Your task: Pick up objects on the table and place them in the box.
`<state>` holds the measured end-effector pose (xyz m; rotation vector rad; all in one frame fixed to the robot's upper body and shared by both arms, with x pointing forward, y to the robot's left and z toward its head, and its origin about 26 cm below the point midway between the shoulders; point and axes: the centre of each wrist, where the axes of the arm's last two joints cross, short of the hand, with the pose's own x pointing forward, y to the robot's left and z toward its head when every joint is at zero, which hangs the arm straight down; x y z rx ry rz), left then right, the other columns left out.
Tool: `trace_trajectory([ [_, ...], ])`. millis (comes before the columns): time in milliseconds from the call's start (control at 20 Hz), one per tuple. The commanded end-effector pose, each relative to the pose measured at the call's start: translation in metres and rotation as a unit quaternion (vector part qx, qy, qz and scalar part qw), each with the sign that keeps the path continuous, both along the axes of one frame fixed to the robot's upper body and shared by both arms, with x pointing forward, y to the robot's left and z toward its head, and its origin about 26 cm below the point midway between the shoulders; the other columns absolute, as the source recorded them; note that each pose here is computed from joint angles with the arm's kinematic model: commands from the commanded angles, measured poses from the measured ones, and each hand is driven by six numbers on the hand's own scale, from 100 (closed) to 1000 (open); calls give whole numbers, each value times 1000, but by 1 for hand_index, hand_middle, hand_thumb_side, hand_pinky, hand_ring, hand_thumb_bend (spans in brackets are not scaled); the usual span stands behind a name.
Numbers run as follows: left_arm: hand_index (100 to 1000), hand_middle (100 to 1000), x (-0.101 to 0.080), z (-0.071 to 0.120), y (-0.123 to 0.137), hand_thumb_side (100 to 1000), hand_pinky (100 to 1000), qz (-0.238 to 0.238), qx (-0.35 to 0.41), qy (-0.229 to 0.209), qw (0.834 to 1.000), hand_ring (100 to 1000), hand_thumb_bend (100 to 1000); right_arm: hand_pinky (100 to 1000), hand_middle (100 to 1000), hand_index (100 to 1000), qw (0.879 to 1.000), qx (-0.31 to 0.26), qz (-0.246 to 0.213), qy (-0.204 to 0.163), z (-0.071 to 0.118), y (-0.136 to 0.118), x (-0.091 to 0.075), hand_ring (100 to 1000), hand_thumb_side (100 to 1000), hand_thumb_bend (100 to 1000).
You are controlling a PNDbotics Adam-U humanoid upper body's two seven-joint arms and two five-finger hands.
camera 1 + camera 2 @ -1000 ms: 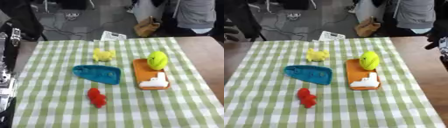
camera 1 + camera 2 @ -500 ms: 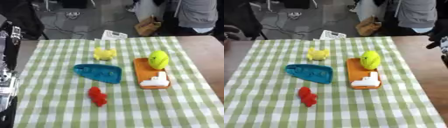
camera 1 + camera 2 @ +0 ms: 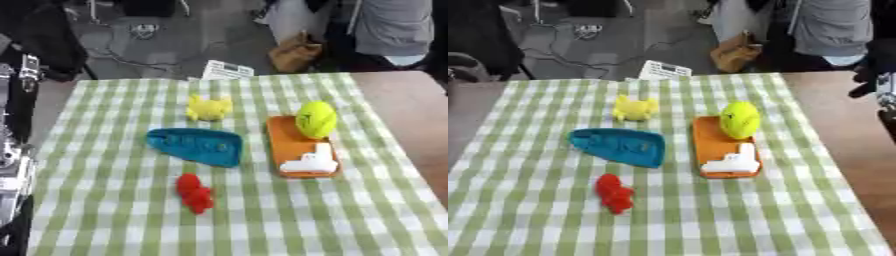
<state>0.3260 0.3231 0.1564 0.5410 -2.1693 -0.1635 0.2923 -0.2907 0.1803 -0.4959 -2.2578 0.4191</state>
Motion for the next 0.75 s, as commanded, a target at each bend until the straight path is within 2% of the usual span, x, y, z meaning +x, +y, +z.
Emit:
trace_trajectory([
  [50,865,661,-1,11,-2,906,524,-10,10,-16,1000,622,151,512,734,742,1000,-14,0,-18,11,-2,-3,582,682,100],
  [750,865,649,-2,11,-3,903,522,-11,13,-15,1000,605,149,512,734,742,1000,-14,0,-18,11,-2,-3,584,682,100],
])
